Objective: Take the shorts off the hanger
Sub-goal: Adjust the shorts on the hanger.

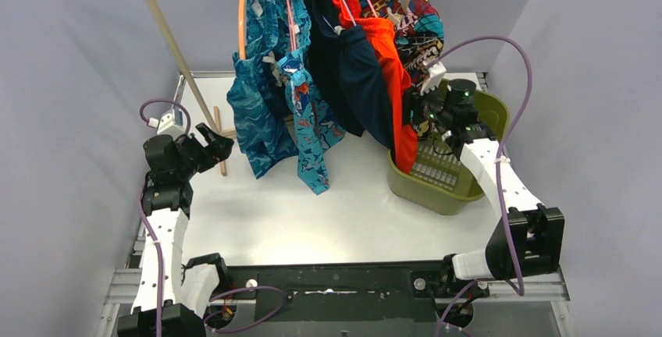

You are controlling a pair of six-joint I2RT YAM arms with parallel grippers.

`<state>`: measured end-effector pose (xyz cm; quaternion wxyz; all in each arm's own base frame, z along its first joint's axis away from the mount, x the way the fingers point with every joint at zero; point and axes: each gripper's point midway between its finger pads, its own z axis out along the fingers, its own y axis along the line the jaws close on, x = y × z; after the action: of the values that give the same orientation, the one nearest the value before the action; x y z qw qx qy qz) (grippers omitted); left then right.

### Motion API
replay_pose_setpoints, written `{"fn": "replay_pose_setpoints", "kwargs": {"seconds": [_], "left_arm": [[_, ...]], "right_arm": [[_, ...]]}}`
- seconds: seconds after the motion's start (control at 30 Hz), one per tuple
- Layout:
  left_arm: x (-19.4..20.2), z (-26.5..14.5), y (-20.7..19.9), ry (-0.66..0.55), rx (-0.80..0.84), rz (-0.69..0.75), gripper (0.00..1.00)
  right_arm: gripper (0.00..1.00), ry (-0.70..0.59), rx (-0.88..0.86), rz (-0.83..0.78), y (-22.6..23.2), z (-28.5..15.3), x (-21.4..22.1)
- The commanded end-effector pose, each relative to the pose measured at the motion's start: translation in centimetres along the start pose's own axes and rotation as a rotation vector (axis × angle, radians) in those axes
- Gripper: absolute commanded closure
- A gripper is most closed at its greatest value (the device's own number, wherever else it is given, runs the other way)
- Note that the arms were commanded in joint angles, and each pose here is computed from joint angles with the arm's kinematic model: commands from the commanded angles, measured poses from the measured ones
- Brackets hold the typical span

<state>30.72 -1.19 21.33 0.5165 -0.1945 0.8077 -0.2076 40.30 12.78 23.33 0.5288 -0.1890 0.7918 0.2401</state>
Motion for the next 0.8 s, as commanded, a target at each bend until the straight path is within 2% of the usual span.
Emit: {"fn": "replay_pose_setpoints", "kwargs": {"seconds": [0.0, 0.07, 0.1, 0.27, 0.4, 0.47, 0.53, 0.6, 0.67, 0.77], "left_arm": [[-0.8, 0.0, -0.9, -0.033, 0.049, 0.041, 0.23], [-0.6, 0.1, -0.8, -0.031, 0.048, 0.04, 0.23], [-0.5, 0.2, -0.7, -0.029, 0.048, 0.04, 0.23], [0.0, 0.3, -0.5, -0.023, 0.047, 0.032, 0.23], [0.2, 0.3, -0.3, -0.02, 0.043, 0.032, 0.23], [0.4, 0.3, -0.1, -0.016, 0.037, 0.037, 0.23], [0.6, 0.2, 0.1, -0.01, 0.028, 0.044, 0.23], [0.8, 0.3, 0.4, -0.005, 0.019, 0.051, 0.23], [0.9, 0.3, 0.5, -0.002, 0.014, 0.055, 0.23], [1.2, 0.6, 0.7, 0.003, 0.014, 0.051, 0.23]], "right_arm": [[0.55, -0.239, -0.189, -0.158, 5.5, -0.4, -10.8], [0.66, -0.257, -0.253, -0.163, 7.3, -0.5, -13.5], [0.68, -0.264, -0.273, -0.149, 7.8, -0.4, -14.5], [0.7, -0.276, -0.384, -0.093, 10.9, 0.8, -17.7], [0.66, -0.218, -0.389, -0.067, 12.1, 2.7, -16.1], [0.56, -0.171, -0.323, -0.023, 11.3, 3.5, -14.2], [0.4, -0.137, -0.247, 0.011, 10.2, 3.6, -12.1], [0.27, -0.119, -0.168, 0.023, 8.9, 3.2, -9.7], [0.2, -0.122, -0.112, -0.011, 8.1, 2.0, -8.2], [0.16, -0.119, -0.047, -0.048, 7.2, 0.1, -6.7]]}}
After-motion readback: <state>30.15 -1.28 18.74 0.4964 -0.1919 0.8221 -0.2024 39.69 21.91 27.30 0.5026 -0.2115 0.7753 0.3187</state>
